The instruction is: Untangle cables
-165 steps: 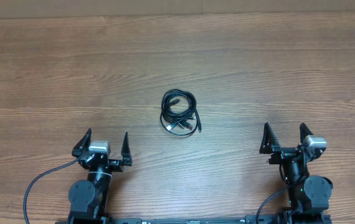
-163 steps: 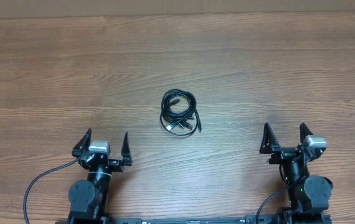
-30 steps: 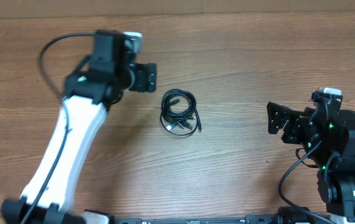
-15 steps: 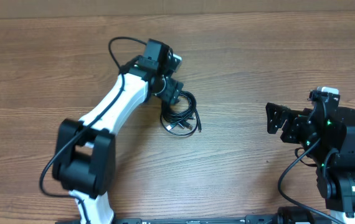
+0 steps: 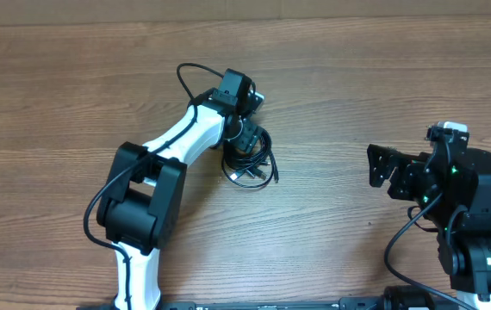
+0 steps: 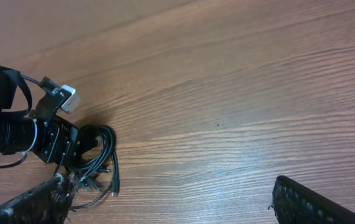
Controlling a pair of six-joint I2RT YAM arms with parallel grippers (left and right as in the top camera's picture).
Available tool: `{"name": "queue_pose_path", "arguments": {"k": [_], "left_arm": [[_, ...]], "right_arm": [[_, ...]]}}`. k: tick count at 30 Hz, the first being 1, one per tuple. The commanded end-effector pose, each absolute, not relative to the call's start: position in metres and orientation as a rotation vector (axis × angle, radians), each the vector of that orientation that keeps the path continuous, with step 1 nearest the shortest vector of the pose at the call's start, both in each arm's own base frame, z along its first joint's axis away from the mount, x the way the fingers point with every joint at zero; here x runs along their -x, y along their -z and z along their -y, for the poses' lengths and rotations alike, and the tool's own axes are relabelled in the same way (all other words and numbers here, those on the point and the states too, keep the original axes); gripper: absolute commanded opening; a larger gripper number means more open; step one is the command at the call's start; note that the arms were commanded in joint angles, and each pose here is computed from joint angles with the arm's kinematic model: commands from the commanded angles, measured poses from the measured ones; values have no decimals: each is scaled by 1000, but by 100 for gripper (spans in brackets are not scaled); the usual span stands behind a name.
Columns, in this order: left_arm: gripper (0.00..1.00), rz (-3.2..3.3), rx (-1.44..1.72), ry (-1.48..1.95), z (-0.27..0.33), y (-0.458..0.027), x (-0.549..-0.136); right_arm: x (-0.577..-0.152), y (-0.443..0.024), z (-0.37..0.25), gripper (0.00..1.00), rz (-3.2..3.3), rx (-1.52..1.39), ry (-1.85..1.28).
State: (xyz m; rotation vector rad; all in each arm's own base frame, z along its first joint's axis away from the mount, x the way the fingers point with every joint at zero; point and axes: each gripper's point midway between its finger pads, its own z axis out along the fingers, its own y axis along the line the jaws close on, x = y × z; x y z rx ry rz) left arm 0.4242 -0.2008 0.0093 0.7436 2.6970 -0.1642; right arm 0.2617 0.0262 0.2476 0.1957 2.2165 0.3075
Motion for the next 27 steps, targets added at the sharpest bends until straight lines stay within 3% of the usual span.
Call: {"name": "queue_pose_path", "arguments": {"k": [1,6,13,18,27], "left_arm": [[51,-2717,-739,98,194,2,-427],[4,-2714,-730,100,195,-3,-428],[4,-2684,-619,244,211,-69,-434],[4,-2616,-661,466,234,-129,-419],[4,-2673,-648,532,232,-142,-394]], "right_arm": [[-263,-259,-26,100,-2190,-195,-315],[-263,-259,-26,100,-2186,-194,-314],[-268,-251,-27,100,-2218,-197,-319],[-278,-246,-54,100,-2247,-109,-494],[-307,-230,-88,91,-2279,-3,-685]]}}
